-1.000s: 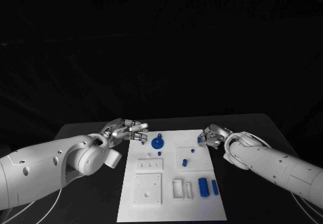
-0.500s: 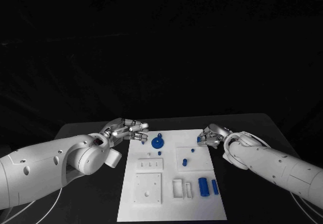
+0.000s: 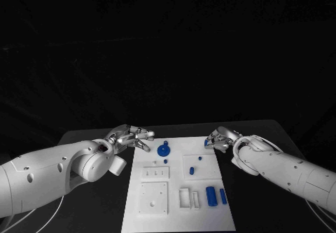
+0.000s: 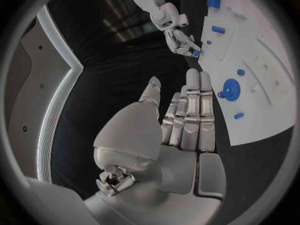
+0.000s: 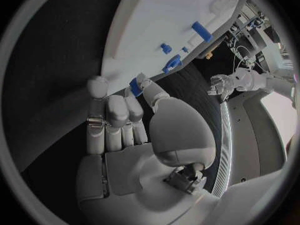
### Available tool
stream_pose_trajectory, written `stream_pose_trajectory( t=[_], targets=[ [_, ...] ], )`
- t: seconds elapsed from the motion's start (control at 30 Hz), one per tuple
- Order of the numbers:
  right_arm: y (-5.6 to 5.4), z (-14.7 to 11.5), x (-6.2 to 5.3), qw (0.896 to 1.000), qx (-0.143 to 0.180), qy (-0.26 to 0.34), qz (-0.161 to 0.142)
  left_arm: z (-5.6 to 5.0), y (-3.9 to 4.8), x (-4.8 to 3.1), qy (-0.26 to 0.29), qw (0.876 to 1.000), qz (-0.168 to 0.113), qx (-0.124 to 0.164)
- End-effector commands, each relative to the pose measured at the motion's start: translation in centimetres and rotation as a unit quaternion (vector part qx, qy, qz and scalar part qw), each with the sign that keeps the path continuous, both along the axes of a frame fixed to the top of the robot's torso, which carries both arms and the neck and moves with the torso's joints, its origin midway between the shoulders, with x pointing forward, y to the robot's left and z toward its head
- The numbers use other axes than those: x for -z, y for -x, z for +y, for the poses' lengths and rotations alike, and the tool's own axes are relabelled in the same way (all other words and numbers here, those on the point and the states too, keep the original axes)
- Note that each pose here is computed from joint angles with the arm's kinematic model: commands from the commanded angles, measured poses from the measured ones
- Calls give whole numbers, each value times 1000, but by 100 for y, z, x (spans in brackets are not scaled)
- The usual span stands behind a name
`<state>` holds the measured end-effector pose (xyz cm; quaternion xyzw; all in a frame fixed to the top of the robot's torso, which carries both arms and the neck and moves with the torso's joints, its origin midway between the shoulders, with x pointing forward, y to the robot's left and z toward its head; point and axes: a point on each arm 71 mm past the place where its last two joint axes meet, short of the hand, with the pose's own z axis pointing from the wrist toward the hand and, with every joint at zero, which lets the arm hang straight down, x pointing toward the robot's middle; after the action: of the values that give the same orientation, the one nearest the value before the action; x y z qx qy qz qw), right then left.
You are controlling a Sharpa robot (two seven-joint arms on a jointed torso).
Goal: Assemble the parts on the task board
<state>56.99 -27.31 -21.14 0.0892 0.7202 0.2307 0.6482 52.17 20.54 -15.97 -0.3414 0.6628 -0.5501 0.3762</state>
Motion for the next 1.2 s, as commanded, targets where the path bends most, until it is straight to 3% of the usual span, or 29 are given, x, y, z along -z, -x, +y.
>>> stream_pose_trajectory(
  t=[0.03,0.27,0.6,0.87,1.2],
  targets=[
    [9,39,-44,1000,0,4,-2,-28,-14,28,-31,999,14,16],
    [46,207,-163,1000,-22,10,-2,-77,-86,41,-88,995,35,27],
    [162,635,-265,997,-71,3,-1,-247,-177,81,-151,985,71,46],
    [244,897,-281,995,-98,-3,1,-364,-247,98,-170,982,80,36],
    [340,1152,-271,992,-127,-6,7,-605,-255,108,-207,972,88,64]
  ],
)
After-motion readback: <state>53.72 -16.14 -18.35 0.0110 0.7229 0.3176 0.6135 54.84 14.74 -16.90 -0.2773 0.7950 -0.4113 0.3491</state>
